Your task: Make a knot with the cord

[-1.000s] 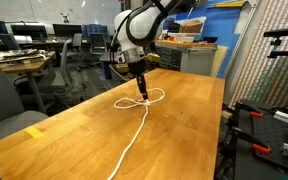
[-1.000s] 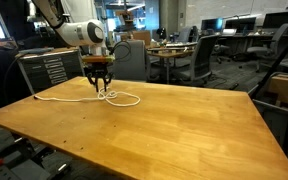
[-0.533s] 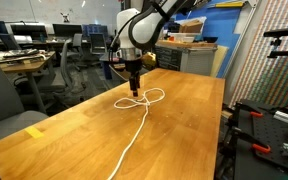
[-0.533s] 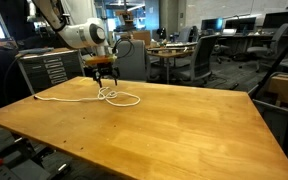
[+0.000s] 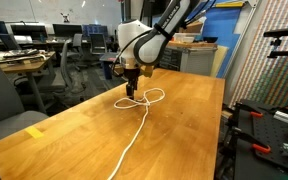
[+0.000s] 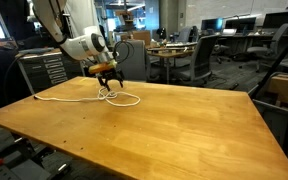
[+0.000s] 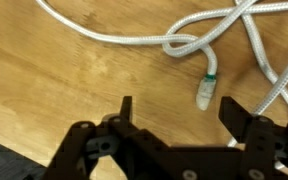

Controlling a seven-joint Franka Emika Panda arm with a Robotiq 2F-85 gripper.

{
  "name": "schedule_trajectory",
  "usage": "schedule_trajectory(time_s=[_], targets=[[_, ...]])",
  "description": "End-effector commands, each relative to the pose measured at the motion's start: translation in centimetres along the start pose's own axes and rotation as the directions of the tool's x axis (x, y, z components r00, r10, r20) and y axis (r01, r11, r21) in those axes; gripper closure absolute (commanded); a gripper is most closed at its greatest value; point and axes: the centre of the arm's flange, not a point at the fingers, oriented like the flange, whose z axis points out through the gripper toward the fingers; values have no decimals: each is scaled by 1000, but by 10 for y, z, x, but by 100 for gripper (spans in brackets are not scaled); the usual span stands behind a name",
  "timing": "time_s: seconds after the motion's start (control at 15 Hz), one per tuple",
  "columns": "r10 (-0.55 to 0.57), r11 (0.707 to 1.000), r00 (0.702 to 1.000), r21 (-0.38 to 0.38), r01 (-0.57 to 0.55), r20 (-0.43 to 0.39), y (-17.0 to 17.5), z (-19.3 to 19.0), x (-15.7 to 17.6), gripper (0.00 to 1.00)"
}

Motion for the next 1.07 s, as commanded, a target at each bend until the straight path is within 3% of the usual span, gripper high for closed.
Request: schedule_trajectory(time_s=[0.0,0.13,0.2,0.33,0.73,0.93,1.0], targets=[[39,998,999,-50,-40,-8,-3,7,-3,15],[55,997,998,-47,-54,14,-4,11,-5,19],[64,997,998,-50,-63,18,-3,14,-7,41],[82,995,996,-52,-81,21,-2,15,-8,44],[141,989,989,-55,-139,44,5,18,-9,92],[175,983,983,-62,-172,50,15,17,-10,98],[184,981,982,-66,-182,38,20,14,-10,93]])
